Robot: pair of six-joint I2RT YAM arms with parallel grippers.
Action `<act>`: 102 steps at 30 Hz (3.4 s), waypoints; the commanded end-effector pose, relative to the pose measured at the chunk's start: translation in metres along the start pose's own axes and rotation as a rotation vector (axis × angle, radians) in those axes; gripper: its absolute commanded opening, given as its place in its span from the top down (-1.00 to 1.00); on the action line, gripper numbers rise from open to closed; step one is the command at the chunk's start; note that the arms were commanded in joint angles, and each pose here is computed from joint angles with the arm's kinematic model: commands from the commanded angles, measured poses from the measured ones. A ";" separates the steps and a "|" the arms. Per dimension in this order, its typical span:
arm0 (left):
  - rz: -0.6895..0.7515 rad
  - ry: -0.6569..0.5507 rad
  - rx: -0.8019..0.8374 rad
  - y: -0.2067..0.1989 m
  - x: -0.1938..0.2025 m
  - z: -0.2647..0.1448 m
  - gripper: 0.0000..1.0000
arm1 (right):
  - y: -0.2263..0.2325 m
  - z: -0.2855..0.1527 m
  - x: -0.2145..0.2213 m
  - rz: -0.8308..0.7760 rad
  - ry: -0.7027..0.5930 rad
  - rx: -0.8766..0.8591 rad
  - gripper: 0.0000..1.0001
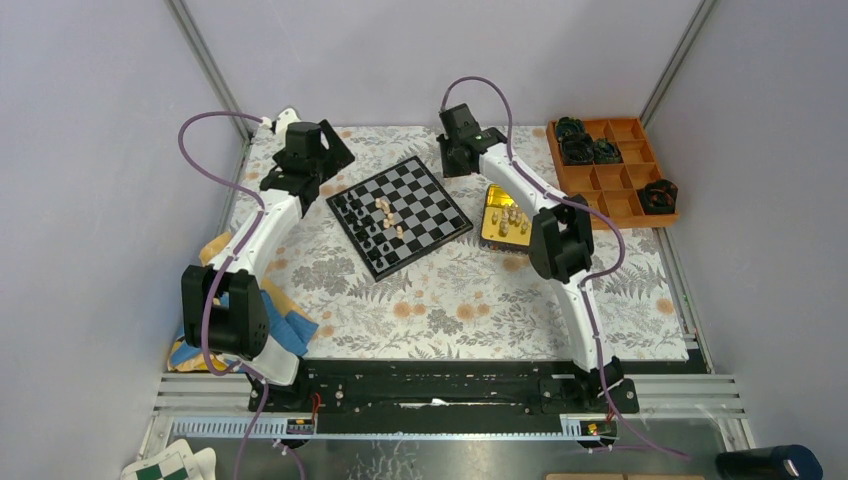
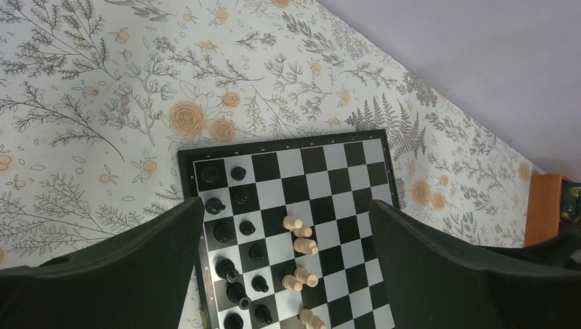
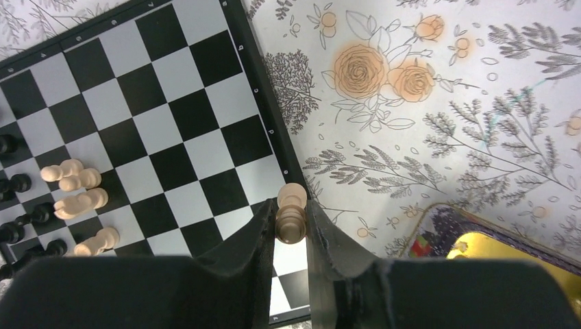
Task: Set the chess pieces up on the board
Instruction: Place the chess piece on the chessboard.
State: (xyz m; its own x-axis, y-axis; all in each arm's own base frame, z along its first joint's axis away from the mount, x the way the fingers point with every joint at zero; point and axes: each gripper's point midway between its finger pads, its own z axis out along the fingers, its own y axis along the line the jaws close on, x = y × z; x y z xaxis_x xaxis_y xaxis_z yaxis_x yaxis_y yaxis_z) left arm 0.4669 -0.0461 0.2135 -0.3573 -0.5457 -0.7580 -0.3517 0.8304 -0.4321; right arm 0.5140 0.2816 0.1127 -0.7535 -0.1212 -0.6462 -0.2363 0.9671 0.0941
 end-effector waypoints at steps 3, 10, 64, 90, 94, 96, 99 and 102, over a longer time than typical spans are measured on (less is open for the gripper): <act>-0.014 0.000 0.005 0.001 -0.001 0.000 -0.95 | 0.017 0.004 -0.003 -0.005 0.005 -0.035 1.00; -0.014 0.007 0.000 0.003 0.002 0.001 -0.95 | 0.017 0.012 0.009 -0.020 0.033 -0.022 1.00; -0.011 0.038 -0.017 0.010 0.012 0.010 -0.95 | 0.040 0.043 0.022 -0.032 0.047 -0.058 0.59; -0.016 0.015 -0.007 0.007 0.003 0.000 -0.96 | 0.050 0.013 -0.009 -0.037 -0.042 -0.094 0.13; -0.012 -0.004 -0.007 0.008 -0.005 -0.006 -0.97 | 0.052 -0.010 -0.031 -0.028 -0.105 -0.103 0.12; -0.011 -0.012 0.002 0.005 -0.009 -0.009 -0.97 | 0.052 -0.025 -0.042 -0.025 -0.142 -0.104 0.10; 0.001 -0.013 0.040 -0.005 -0.015 -0.012 -0.97 | 0.046 -0.049 -0.059 -0.022 -0.198 -0.086 0.07; 0.023 -0.008 0.099 -0.022 -0.023 -0.017 -0.97 | 0.033 -0.070 -0.067 -0.002 -0.245 -0.046 0.05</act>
State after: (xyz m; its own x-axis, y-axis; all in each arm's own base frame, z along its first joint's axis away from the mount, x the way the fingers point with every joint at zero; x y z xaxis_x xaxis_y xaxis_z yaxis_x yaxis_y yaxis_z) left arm 0.4653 -0.0460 0.2156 -0.3663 -0.5536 -0.7479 -0.3384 0.8280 -0.4472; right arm 0.5120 0.3157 0.1106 -0.7312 -0.1418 -0.6672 -0.2851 0.9522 0.1101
